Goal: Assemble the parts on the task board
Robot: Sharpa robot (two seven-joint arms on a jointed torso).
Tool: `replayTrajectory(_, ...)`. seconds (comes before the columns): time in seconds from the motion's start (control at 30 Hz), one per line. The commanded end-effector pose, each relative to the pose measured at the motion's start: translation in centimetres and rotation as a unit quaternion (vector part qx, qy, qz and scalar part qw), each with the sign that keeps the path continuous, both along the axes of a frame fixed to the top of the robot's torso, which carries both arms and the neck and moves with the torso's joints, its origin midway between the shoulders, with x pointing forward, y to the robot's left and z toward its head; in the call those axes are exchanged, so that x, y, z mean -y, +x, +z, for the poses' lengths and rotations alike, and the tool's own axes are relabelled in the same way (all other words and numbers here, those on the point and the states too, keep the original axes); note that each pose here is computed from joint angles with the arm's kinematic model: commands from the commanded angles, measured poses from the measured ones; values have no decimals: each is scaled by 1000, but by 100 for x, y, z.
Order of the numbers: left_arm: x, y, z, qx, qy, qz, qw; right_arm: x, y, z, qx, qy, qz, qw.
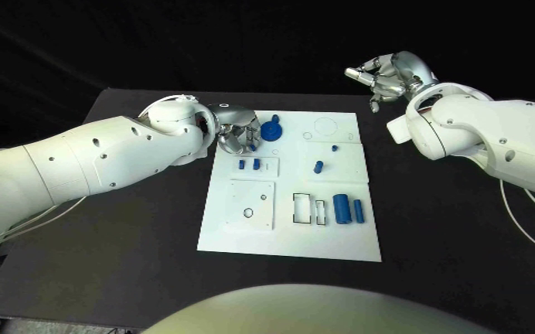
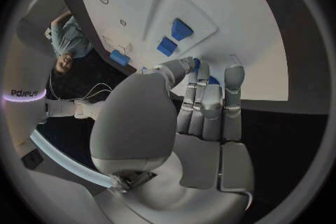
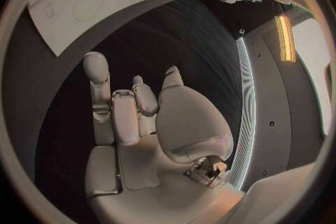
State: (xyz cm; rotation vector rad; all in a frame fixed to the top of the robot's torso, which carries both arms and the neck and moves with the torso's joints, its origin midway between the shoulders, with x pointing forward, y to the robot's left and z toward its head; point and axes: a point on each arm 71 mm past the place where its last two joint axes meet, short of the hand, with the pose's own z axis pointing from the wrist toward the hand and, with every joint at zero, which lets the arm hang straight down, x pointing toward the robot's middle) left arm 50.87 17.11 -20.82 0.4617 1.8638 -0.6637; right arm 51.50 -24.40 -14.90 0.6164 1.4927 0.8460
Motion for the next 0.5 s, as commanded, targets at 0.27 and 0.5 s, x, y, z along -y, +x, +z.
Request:
replayTrajectory(0.27,-2,-13,-29,-9,4,-3,1000,6,6,-1,4,-3,2,1000)
replayTrajectory(0.5,-18,-7,-30,-9,5,2,1000,8,6,-2,3,-3,2,1000)
